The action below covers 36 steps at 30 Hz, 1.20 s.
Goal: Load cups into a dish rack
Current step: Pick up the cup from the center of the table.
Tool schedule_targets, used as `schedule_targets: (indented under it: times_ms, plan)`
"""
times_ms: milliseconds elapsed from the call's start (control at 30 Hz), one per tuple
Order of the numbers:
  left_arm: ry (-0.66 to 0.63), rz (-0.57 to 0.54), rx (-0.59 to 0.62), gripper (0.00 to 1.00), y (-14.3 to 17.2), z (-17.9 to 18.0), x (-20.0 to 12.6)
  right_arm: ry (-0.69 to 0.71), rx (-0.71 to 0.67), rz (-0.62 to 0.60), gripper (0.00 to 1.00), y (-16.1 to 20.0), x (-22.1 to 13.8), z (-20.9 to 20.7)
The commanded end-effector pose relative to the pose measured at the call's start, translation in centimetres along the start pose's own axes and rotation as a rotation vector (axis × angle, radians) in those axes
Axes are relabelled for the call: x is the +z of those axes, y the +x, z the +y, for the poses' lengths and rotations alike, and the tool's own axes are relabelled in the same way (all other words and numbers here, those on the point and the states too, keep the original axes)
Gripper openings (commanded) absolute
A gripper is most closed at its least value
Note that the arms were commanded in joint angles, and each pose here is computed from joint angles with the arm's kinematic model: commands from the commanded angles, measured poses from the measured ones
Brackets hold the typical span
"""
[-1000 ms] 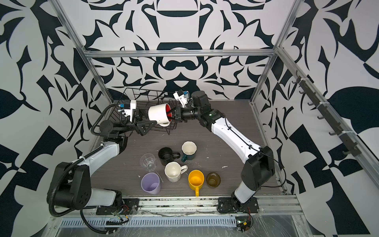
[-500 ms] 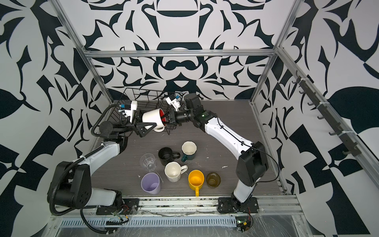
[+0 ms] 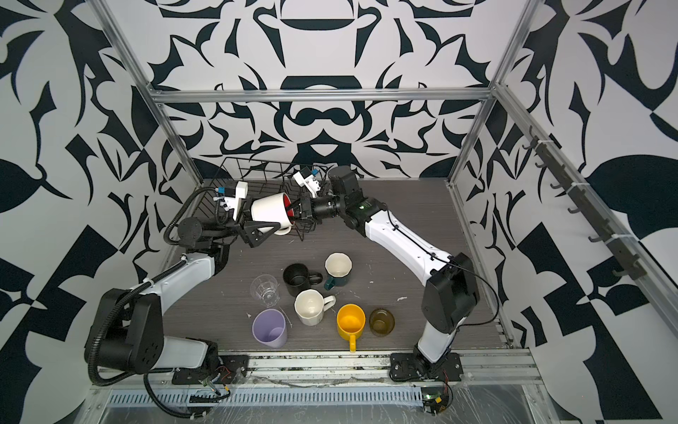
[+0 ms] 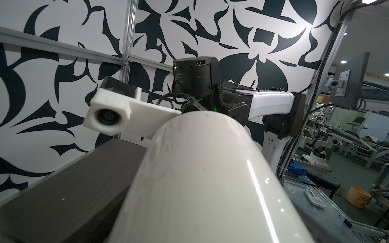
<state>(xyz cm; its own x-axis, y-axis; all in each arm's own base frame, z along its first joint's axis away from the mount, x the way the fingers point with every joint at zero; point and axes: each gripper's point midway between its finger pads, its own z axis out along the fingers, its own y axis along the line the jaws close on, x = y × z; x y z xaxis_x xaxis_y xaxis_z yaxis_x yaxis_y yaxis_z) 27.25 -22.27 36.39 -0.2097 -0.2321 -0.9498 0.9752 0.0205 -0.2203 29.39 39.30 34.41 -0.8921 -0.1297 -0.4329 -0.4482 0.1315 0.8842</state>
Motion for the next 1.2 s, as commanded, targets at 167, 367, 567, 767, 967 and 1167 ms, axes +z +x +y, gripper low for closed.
schedule_targets:
  times_ms: [167, 367, 567, 767, 967, 1167]
  plan:
    - [0.039, -0.021, 0.066, 0.92, -2.4, -1.8, 0.4, -0.130, -0.140, -0.013, 0.00, -1.1, -0.4, 5.5]
    - [0.044, -0.024, 0.063, 0.79, -2.8, -2.1, 0.4, -0.128, -0.132, -0.012, 0.00, -0.9, -0.2, 5.3]
    - [0.045, -0.022, 0.053, 0.64, -2.7, -2.1, 0.4, -0.134, -0.131, -0.018, 0.00, -1.0, -0.2, 5.5]
    - [0.049, -0.023, 0.065, 0.32, -3.0, -2.5, 0.4, -0.118, -0.116, -0.024, 0.00, -1.1, -0.1, 5.0]
    - [0.053, -0.027, 0.078, 0.08, -3.5, -2.8, 0.5, -0.105, -0.109, -0.033, 0.12, -1.2, -0.1, 4.8]
    - [0.064, -0.011, 0.080, 0.00, -3.3, -2.8, 0.5, -0.094, -0.105, -0.040, 0.30, -1.2, -0.1, 4.5]
